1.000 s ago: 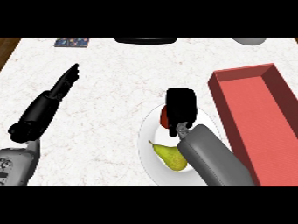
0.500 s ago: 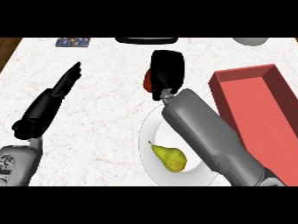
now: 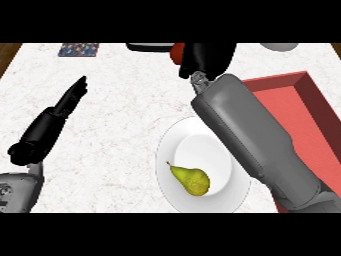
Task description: Pick the bell pepper from the plate and place it in the cardboard box
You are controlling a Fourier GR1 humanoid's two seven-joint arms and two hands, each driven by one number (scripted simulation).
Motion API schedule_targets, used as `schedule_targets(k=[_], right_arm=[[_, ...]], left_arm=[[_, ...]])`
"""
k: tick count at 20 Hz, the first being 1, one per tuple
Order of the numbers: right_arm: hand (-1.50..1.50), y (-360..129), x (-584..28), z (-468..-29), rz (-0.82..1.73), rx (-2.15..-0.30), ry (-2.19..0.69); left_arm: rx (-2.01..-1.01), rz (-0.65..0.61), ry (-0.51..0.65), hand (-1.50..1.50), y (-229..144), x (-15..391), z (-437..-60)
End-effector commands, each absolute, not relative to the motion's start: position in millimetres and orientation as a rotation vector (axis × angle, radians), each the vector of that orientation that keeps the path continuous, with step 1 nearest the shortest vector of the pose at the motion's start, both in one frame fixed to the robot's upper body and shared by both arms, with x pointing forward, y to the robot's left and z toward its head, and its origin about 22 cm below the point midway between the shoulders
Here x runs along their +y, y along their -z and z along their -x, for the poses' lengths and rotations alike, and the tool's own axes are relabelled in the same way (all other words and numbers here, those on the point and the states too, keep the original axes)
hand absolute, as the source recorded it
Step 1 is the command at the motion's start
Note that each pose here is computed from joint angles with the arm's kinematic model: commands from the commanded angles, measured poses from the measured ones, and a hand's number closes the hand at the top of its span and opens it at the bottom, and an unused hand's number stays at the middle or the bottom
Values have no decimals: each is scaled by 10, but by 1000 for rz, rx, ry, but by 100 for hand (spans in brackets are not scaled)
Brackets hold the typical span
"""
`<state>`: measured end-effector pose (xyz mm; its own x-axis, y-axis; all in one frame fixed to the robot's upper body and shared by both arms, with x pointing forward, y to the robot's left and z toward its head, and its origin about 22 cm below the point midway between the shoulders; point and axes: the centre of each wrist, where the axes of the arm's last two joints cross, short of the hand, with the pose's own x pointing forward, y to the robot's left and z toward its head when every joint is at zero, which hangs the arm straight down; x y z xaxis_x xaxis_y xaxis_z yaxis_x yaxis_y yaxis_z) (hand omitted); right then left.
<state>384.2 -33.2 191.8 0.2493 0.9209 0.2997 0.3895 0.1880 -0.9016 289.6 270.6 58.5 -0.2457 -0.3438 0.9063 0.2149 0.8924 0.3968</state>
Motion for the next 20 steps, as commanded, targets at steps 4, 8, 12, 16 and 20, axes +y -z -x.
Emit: schedule_targets(k=[4,8,12,16,20], right_arm=[[150,-2182,-929,-3928,1507,-1222,-241],[150,-2090,-1449,-3865,1526,-1156,-200],[150,-2161,-1705,-3806,1587,-1039,-296],[150,-2035,-2268,-3854,1433,-908,-405],[150,-1943,-2488,-3802,1256,-794,-450]], left_arm=[[-1739,-117,498,0,-666,2666,-2949],[-1719,-100,513,0,-658,2736,-2880],[-1741,-119,512,0,-578,2638,-2887],[-1717,-115,515,0,-638,2662,-2905],[-1733,-98,514,0,-567,2719,-2837]])
